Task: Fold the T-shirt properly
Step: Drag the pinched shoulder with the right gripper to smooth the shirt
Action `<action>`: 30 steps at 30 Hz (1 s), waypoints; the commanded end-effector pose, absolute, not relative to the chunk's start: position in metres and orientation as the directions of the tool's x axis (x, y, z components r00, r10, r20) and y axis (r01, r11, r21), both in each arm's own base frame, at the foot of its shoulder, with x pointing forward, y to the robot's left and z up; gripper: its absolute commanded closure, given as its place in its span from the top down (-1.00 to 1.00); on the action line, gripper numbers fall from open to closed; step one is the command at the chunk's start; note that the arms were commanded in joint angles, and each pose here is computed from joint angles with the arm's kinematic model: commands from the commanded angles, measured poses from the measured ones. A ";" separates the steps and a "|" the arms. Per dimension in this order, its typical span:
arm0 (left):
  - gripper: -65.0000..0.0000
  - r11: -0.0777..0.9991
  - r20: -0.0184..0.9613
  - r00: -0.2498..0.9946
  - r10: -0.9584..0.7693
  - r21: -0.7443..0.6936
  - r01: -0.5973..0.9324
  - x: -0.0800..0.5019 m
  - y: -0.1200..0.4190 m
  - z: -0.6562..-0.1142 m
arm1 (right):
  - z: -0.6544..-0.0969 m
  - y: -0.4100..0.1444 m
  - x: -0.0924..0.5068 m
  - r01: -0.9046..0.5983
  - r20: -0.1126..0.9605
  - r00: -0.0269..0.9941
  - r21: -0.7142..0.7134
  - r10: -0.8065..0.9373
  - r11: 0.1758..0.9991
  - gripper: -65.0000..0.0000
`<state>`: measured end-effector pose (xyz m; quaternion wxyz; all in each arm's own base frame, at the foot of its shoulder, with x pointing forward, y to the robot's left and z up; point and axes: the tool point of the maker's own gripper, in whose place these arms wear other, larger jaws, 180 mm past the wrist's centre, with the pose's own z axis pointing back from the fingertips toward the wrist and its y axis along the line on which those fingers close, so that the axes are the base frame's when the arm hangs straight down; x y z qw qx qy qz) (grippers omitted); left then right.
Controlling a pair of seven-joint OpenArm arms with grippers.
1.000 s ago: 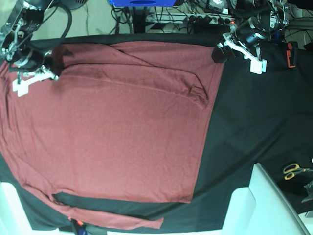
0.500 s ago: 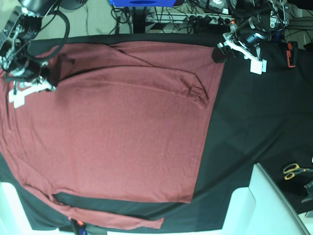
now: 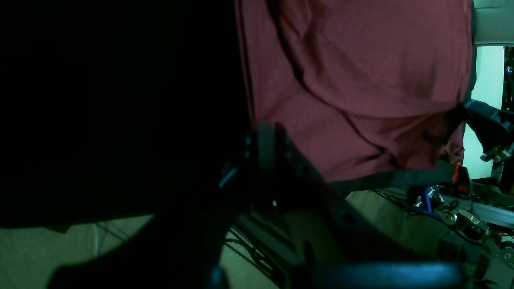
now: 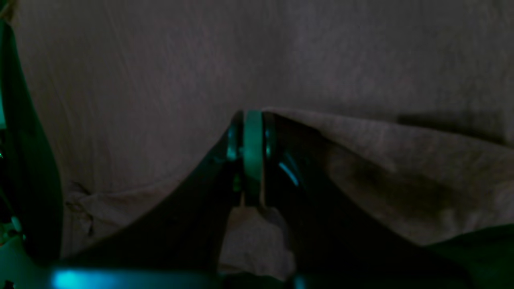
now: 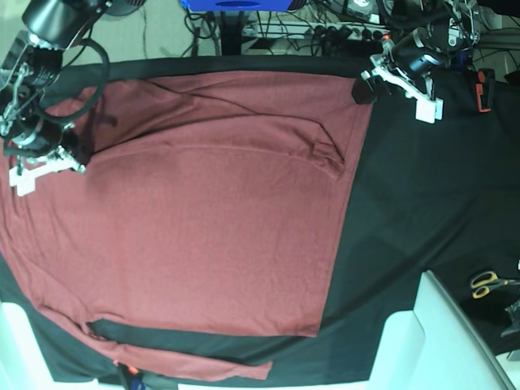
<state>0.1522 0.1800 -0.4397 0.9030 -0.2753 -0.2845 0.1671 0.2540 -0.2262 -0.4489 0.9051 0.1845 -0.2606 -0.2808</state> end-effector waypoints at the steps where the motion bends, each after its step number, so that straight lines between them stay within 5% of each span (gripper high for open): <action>1: -1.00 0.792 0.444 0.771 0.457 -0.598 -0.125 0.156 0.182 -0.433 | -0.438 -0.232 0.265 0.398 0.407 0.682 0.490 -0.607 0.776 -1.00; 30: -1.00 0.791 0.445 0.770 0.458 -0.599 -0.124 0.157 0.182 -0.433 | -0.441 -0.235 0.288 0.410 0.456 0.599 0.532 -0.659 0.741 -0.98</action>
